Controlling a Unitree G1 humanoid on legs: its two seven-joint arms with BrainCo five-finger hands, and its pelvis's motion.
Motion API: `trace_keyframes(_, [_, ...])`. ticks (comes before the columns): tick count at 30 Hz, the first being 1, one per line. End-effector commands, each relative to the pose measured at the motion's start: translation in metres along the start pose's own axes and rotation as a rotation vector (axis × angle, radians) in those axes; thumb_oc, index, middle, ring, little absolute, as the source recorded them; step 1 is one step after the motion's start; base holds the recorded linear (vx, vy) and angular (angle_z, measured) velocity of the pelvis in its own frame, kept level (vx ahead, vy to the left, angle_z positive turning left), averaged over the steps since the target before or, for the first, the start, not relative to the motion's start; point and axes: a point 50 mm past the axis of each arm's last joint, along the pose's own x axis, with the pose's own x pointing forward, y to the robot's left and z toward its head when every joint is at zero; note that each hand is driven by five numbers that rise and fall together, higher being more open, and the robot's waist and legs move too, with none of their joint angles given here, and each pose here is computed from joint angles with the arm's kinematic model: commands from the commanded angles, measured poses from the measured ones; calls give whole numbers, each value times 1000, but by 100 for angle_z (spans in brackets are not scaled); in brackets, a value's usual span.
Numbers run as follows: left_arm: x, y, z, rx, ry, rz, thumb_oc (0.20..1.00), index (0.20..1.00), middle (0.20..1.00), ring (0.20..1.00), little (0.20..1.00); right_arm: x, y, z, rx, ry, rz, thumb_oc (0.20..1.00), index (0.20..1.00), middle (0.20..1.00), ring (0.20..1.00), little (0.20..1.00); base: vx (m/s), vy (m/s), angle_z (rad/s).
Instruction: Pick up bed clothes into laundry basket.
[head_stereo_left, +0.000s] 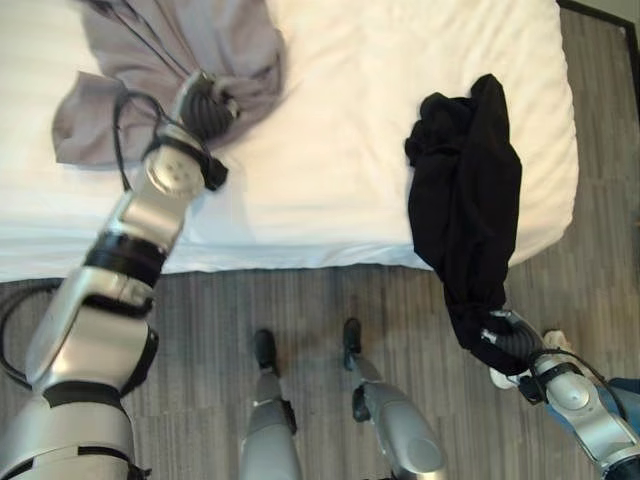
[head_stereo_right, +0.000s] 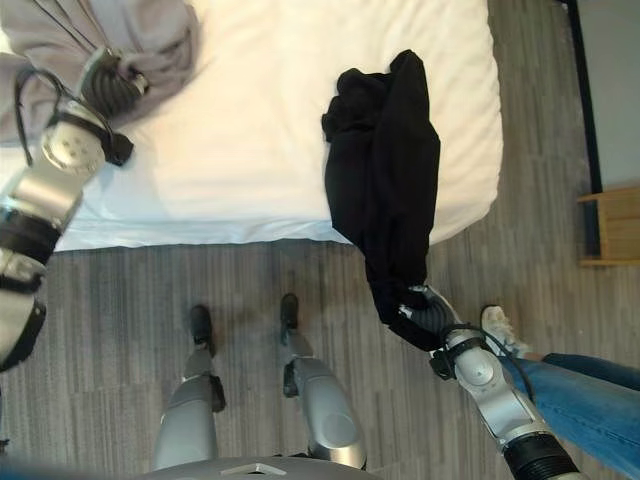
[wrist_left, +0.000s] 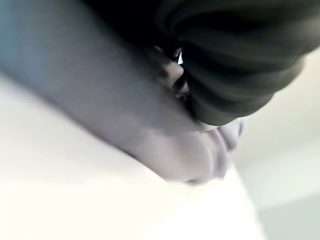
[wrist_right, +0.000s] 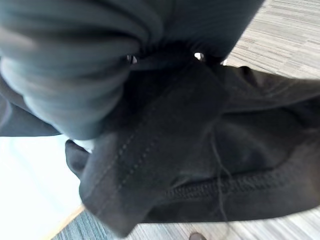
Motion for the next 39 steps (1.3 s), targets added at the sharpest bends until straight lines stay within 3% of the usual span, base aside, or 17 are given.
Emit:
trace_keyframes(1, [-69, -51, -68, -369, 207, -43, 200, 200, 200, 200, 200, -12, -23, -11, 90, 32, -140, 200, 200, 200, 200, 200, 58, 10, -6])
trace_keyframes(3, [-86, -52, -76, -439, 237, -13, 200, 200, 200, 200, 200, -12, -26, -8, 195, 12, -183, 200, 200, 200, 200, 200, 36, 14, 13])
trace_keyframes(8, [-157, -31, -103, -620, 342, 213, 200, 200, 200, 200, 200, -3, -29, 23, 770, -225, -288, 200, 200, 200, 200, 200, 64, -6, 18])
trace_keyframes(9, [-158, -31, -103, -620, 342, 213, 200, 200, 200, 200, 200, -3, -29, 23, 770, -225, -287, 200, 200, 200, 200, 200, 102, -51, 46])
trace_keyframes(12, [-163, -10, -84, -640, 221, 323, 200, 200, 200, 200, 200, 3, -52, 81, 860, -521, -260, 200, 200, 200, 200, 200, 67, -67, 55])
trace_keyframes(15, [-167, -11, -74, -663, 177, 334, 200, 200, 200, 200, 200, 6, -57, 108, 906, -644, -233, 200, 200, 200, 200, 200, 51, -34, 28])
trace_keyframes(21, [-173, -19, -55, -761, 102, 348, 200, 200, 200, 200, 200, 3, -42, 160, 1058, -840, -92, 200, 200, 200, 200, 200, 38, -38, 10])
trace_keyframes(25, [-171, -4, -40, -806, 4, 384, 200, 200, 200, 200, 200, -11, -63, 189, 1033, -1011, -77, 200, 200, 200, 200, 200, 18, -43, 18])
trace_keyframes(26, [-165, 13, -26, -757, -84, 400, 200, 200, 200, 200, 200, -13, -84, 204, 1005, -1094, -91, 200, 200, 200, 200, 200, 27, -40, 2])
trace_keyframes(34, [-138, 36, 16, -678, -306, 355, 200, 200, 200, 200, 200, -7, -128, 274, 842, -1256, -13, 200, 200, 200, 200, 200, 13, -13, 2])
trace_keyframes(39, [-140, 40, 22, -647, -325, 367, 200, 200, 200, 200, 200, -11, -125, 293, 870, -1312, 28, 200, 200, 200, 200, 200, 1, -3, -2])
